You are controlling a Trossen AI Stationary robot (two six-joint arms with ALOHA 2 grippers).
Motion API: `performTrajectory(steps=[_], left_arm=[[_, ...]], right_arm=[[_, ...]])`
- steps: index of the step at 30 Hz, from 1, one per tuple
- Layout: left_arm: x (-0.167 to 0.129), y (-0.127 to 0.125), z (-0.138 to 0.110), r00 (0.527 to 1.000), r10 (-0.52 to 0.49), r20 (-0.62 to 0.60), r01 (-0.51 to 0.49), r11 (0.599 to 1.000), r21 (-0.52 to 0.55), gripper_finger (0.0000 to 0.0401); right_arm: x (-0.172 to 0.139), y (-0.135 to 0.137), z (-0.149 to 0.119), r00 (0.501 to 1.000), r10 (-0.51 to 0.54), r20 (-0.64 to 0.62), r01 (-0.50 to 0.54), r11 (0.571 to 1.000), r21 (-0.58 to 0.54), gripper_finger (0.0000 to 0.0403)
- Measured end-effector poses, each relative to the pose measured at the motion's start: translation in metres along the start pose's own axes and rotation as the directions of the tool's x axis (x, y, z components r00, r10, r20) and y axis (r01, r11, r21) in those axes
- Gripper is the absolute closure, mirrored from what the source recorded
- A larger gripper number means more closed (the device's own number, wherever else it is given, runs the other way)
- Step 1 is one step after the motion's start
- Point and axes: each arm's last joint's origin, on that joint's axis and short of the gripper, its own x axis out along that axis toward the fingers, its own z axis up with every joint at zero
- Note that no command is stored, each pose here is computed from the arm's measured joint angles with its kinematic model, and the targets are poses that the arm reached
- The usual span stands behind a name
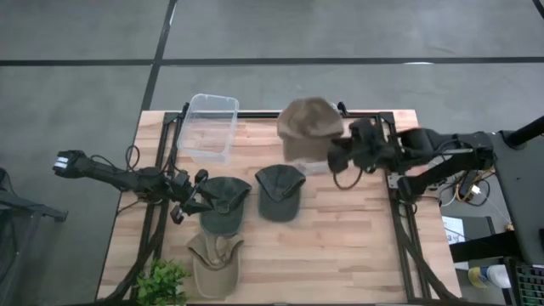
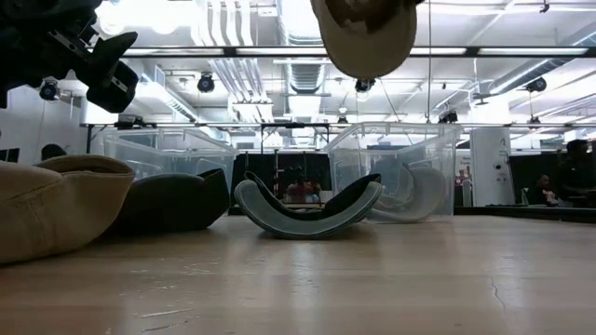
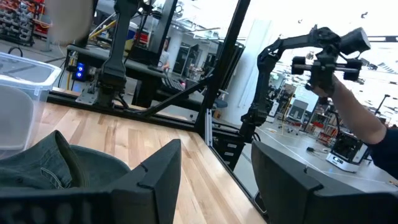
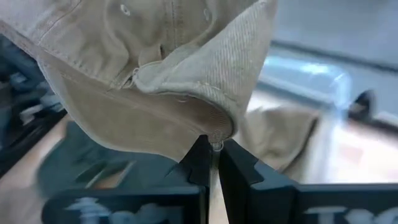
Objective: Pick & Place hat
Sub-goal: Put the right brown cap into the right transparent bin
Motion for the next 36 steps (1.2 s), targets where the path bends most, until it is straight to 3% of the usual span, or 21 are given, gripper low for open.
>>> performTrajectory(steps=[5, 10, 21, 26, 33, 36], left_arm=[[0.000, 0.000, 0.000, 1.000, 0.000, 0.000, 0.000, 1.000, 0.000, 0.0213], [0.000, 0.000, 0.000, 1.000, 0.000, 0.000, 0.000, 1.000, 0.000, 0.0213], [0.000, 0.000, 0.000, 1.000, 0.001, 0.000, -0.001, 1.000, 0.000, 0.0213], [0.000, 0.000, 0.000, 1.000, 0.001, 0.001, -0.001, 1.000, 0.000, 0.0213], [0.000, 0.000, 0.000, 1.000, 0.001, 0.000, -0.001, 1.000, 0.000, 0.0213], [0.000, 0.000, 0.000, 1.000, 0.001, 0.000, -0.001, 1.000, 0.000, 0.0213]], right_arm=[[0.015, -0.018, 0.018, 0.996, -0.087, 0.016, 0.087, 0.996, -0.022, 0.0390], [0.035, -0.036, 0.034, 0.990, -0.127, -0.058, 0.127, 0.992, -0.007, 0.0390], [0.075, -0.086, 0.064, 0.959, -0.067, -0.276, 0.115, 0.980, 0.162, 0.0390], [0.098, -0.095, 0.067, 0.922, 0.007, -0.387, 0.071, 0.980, 0.187, 0.0390], [0.133, -0.104, 0.056, 0.836, -0.083, -0.542, 0.184, 0.974, 0.135, 0.0390], [0.145, -0.103, 0.053, 0.807, -0.073, -0.587, 0.179, 0.976, 0.124, 0.0390]])
